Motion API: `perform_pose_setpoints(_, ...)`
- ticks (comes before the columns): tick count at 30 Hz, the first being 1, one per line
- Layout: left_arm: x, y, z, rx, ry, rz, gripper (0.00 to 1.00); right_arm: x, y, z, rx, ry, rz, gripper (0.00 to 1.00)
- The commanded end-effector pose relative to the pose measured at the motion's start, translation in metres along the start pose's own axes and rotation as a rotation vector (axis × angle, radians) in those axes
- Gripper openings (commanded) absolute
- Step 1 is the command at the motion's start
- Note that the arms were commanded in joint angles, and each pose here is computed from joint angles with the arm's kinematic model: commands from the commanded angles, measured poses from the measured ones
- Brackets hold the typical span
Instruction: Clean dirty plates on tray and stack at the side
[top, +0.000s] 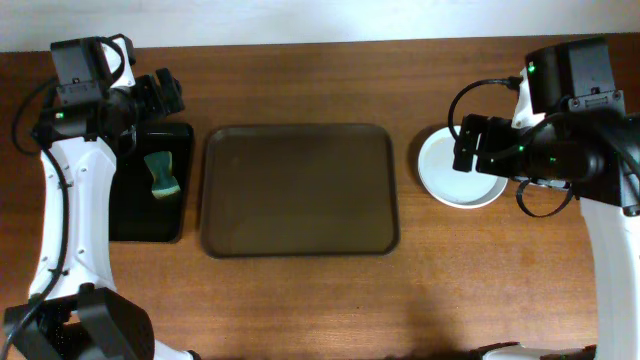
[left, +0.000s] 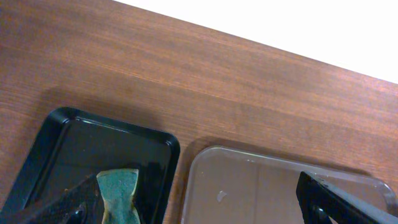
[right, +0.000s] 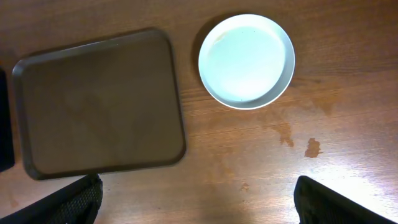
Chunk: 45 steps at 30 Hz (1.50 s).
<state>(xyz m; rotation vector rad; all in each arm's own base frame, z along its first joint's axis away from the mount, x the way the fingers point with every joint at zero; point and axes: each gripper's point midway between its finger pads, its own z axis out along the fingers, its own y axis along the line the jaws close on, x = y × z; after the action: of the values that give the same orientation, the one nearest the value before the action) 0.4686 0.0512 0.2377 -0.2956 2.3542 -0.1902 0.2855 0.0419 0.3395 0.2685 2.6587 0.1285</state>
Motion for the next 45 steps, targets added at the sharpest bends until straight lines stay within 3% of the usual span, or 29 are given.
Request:
perform_pose_setpoints(1, 0.003, 0.0, 0.003, 0.008, 0.012, 0.0, 0.99, -0.015, -0.009, -0.009, 0.056, -0.094, -0.01, 0.98)
perform_pose_setpoints(8, 0.003, 0.0, 0.003, 0.008, 0.012, 0.0, 0.99, -0.04, -0.011, -0.061, 0.029, -0.388, -0.128, 0.98)
perform_pose_setpoints(12, 0.003, 0.0, 0.003, 0.008, 0.012, 0.0, 0.99, -0.04, -0.011, -0.055, 0.003, -0.534, -0.173, 0.98)
perform_pose_setpoints(18, 0.003, 0.0, 0.003, 0.008, 0.012, 0.0, 0.99, 0.007, -0.039, 0.008, -0.08, -0.791, -0.112, 0.98)
perform_pose_setpoints(24, 0.003, 0.0, 0.003, 0.008, 0.012, 0.0, 0.99, 0.061, -0.052, 0.041, -0.159, -1.1, -0.108, 0.98)
perform_pose_setpoints(45, 0.003, 0.0, 0.003, 0.008, 0.012, 0.0, 0.99, 0.08, -0.051, 0.069, -0.239, -1.328, -0.123, 0.98)
